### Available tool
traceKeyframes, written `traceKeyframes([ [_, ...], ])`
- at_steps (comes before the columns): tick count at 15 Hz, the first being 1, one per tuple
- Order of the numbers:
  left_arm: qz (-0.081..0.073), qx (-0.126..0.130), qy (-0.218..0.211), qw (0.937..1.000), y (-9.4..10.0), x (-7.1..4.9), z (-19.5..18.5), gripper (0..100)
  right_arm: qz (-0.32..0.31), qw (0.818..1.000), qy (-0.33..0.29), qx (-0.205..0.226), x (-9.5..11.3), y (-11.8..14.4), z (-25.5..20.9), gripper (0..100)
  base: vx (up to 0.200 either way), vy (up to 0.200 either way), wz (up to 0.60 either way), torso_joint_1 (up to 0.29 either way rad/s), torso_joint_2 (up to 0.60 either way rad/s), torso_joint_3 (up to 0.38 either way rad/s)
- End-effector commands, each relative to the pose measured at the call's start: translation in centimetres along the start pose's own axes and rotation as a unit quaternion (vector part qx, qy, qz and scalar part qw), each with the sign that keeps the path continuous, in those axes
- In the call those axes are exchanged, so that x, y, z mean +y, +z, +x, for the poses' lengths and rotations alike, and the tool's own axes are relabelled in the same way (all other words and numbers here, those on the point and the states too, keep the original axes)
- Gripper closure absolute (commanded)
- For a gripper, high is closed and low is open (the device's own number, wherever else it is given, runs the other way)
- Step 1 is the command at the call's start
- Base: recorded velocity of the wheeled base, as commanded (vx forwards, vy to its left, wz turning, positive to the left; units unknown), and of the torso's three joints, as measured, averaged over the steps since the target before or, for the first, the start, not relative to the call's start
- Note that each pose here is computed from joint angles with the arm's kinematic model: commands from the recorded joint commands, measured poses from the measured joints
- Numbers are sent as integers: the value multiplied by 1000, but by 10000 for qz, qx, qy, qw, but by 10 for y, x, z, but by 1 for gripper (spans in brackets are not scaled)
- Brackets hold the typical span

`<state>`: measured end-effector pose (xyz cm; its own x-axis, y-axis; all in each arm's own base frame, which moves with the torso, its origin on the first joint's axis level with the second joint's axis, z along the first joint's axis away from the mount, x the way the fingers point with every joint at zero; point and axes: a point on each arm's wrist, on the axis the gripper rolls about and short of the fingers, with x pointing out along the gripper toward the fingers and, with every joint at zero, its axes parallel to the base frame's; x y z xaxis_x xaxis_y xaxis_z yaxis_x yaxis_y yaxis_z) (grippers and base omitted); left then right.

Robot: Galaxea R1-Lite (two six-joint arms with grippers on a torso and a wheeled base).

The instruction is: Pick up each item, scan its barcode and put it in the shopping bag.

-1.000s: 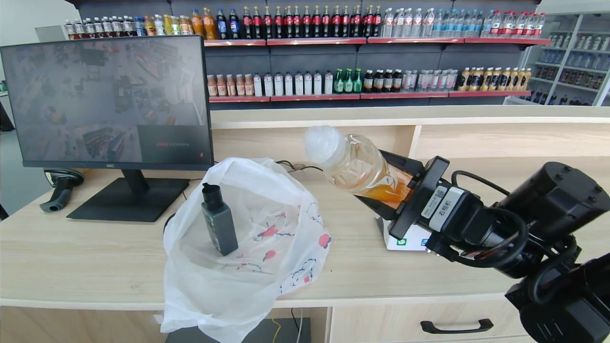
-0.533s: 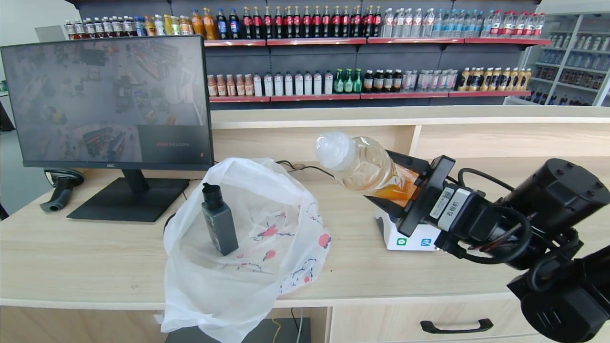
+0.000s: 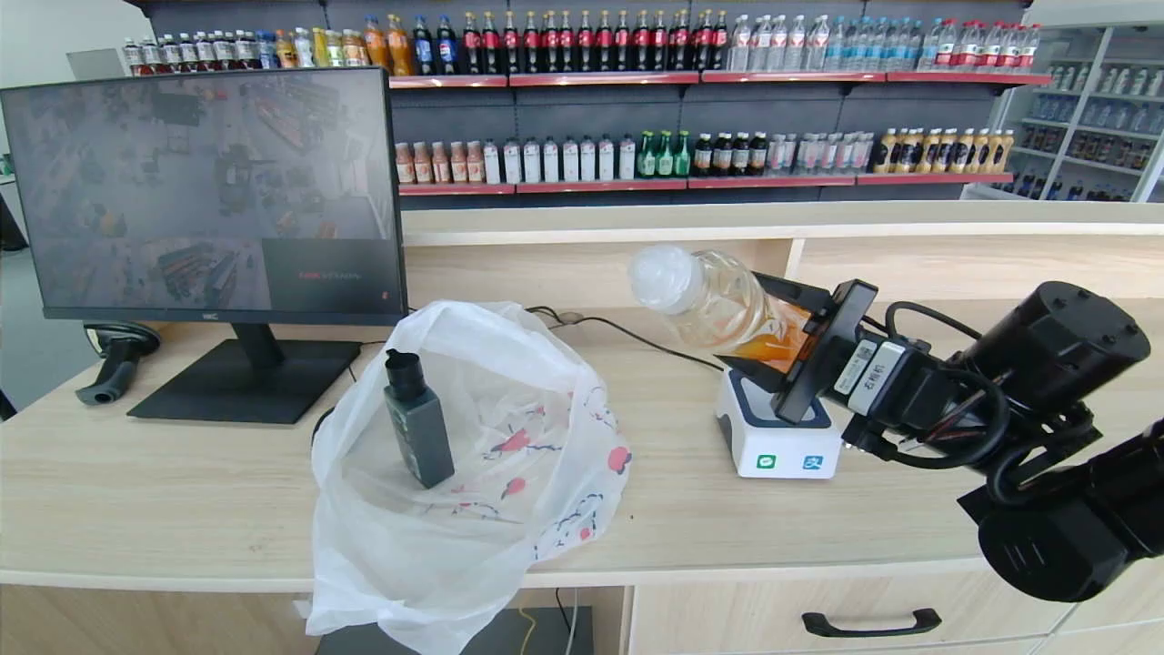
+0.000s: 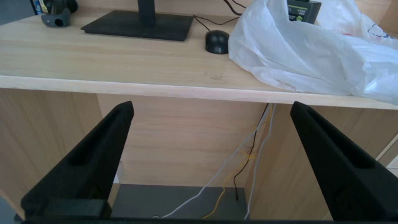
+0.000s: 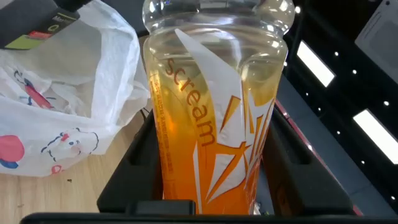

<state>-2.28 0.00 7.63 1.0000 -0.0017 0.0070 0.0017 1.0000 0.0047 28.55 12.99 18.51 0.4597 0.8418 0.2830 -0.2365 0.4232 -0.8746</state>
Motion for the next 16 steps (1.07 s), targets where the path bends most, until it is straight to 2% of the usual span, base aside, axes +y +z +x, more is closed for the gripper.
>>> traceKeyframes([
  [1,0,-3,1,10000,0,0,0,0,-1,10000,59,48,4,-6,0,100,0,0,0,0,0,0],
  [4,0,-3,1,10000,0,0,0,0,-102,9991,390,-122,15,-10,-2,100,0,0,0,0,0,0],
  [13,0,-3,1,10000,0,0,0,0,-329,9982,445,236,10,-52,-20,100,0,0,0,0,0,0],
  [16,0,-3,1,10000,0,0,0,0,-373,9986,336,133,3,-54,-12,100,0,0,0,0,0,0],
])
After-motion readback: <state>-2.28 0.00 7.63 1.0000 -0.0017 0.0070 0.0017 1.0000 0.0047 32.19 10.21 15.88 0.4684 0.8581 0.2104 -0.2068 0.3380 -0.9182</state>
